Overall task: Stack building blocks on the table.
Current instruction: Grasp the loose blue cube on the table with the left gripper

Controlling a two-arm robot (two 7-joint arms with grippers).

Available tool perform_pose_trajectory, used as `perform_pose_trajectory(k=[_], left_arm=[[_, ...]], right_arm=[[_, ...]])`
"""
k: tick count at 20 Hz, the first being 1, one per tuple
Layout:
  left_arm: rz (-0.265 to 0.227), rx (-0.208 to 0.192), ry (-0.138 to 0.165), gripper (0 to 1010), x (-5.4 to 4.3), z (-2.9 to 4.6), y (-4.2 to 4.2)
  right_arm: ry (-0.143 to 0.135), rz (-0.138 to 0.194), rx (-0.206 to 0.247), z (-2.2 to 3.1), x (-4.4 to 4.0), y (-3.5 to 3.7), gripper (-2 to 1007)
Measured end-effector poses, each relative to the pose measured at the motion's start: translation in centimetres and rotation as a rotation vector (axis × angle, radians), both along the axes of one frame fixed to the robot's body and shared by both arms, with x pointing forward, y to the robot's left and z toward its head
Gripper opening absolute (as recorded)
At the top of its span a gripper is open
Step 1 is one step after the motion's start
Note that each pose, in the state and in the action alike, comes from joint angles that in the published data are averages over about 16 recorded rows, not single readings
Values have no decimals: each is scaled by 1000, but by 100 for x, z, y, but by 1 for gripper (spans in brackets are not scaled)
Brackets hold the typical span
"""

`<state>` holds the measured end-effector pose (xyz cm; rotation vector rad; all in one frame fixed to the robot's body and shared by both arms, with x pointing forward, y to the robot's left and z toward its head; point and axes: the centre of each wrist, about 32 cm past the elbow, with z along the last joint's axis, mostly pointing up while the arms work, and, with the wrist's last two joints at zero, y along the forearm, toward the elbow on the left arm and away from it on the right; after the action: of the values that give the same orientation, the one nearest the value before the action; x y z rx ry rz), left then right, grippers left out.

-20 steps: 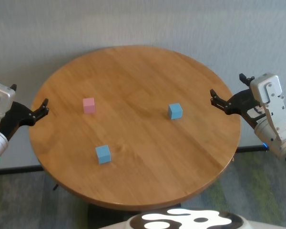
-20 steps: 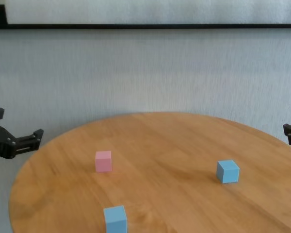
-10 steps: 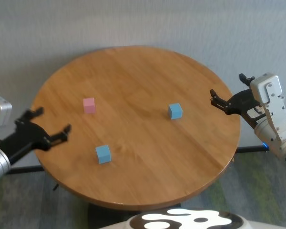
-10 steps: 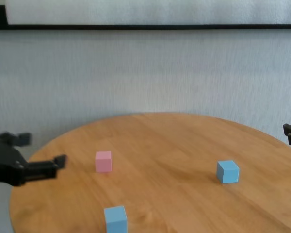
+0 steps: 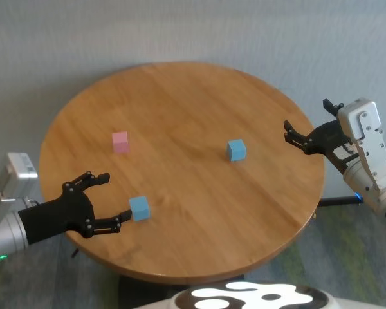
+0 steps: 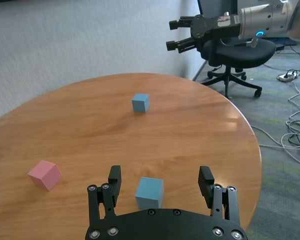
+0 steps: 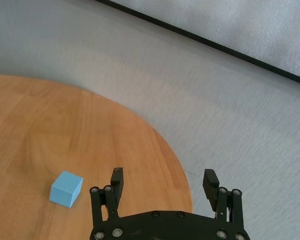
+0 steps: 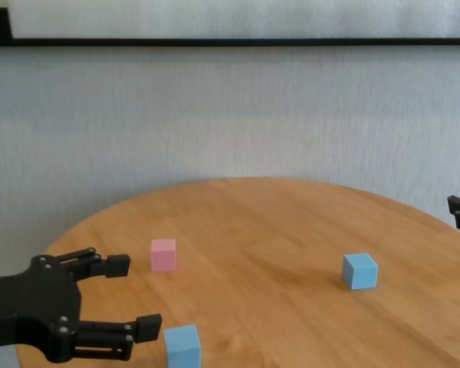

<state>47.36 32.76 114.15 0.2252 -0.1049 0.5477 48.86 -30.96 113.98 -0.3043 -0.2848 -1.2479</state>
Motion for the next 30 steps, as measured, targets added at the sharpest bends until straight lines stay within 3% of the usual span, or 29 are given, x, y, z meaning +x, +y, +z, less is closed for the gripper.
perform_pose_trajectory(k=[4, 13, 20, 30], left_arm=[[-62, 25, 7, 1000, 103, -80, 12], [-116, 92, 40, 1000, 293, -203, -21], [-123, 127, 65, 1000, 424, -266, -80], [-96, 137, 63, 1000, 575, -333, -158]], right_arm=[[0, 0, 0, 0, 0, 0, 1005], [0, 0, 0, 0, 0, 0, 1005], [0, 0, 0, 0, 0, 0, 1005], [0, 0, 0, 0, 0, 0, 1005]])
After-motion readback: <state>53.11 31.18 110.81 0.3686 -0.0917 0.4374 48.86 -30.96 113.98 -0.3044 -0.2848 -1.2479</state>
